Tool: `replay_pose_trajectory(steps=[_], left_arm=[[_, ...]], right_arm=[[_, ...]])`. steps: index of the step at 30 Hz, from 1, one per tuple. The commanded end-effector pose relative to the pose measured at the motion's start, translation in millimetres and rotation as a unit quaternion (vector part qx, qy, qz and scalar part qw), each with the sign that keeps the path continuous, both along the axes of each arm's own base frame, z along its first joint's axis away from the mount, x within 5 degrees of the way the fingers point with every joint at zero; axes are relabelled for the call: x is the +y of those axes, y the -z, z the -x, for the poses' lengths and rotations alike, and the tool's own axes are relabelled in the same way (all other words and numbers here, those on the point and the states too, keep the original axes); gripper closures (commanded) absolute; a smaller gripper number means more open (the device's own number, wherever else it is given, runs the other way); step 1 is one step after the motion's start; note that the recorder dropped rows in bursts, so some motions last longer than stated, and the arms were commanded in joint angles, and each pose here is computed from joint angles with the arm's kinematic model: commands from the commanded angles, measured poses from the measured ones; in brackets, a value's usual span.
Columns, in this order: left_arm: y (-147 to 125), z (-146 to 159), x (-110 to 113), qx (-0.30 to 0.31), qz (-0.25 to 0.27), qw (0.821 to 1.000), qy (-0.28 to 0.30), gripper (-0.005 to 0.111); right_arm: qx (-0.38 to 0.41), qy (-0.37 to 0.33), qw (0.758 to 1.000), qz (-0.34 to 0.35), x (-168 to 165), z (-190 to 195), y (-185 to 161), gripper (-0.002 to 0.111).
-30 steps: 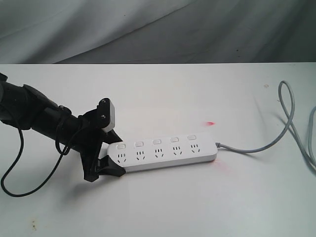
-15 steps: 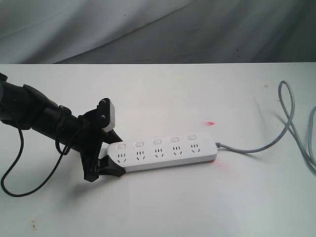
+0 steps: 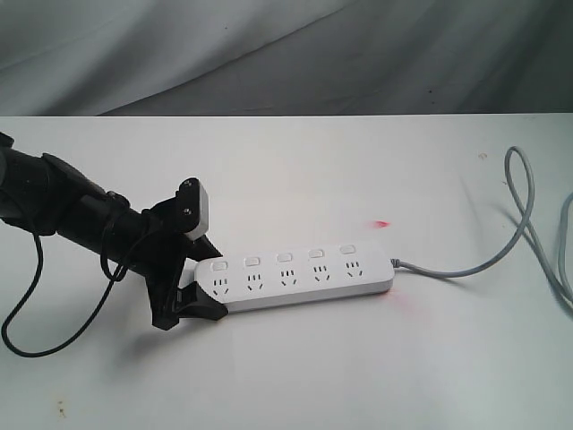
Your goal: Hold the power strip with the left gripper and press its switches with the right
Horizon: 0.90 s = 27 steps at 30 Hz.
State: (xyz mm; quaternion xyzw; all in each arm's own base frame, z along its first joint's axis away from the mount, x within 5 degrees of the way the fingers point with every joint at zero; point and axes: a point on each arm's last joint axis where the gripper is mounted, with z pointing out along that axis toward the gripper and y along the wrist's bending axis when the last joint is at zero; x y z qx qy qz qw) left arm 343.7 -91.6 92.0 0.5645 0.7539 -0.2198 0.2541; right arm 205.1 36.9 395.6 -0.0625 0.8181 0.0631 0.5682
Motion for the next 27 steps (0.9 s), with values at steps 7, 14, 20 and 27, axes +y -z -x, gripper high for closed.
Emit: replay_pose_trajectory(steps=[7, 14, 20, 27], left_arm=[[-2, -1, -2, -0.005, 0.003, 1.000, 0.002, 0.107], [-2, -1, -2, -0.005, 0.003, 1.000, 0.002, 0.107], [-2, -1, -2, -0.005, 0.003, 1.000, 0.002, 0.107], [-2, -1, -2, -0.005, 0.003, 1.000, 0.002, 0.107]], right_arm=[[-0.016, 0.059, 0.998, -0.004, -25, 38, 31, 0.108], [-0.051, 0.087, 0.995, 0.010, -36, 85, 50, 0.108], [-0.095, 0.089, 0.990, 0.046, -39, 122, 68, 0.108], [-0.094, 0.084, 0.990, 0.060, -38, 142, 98, 0.108]])
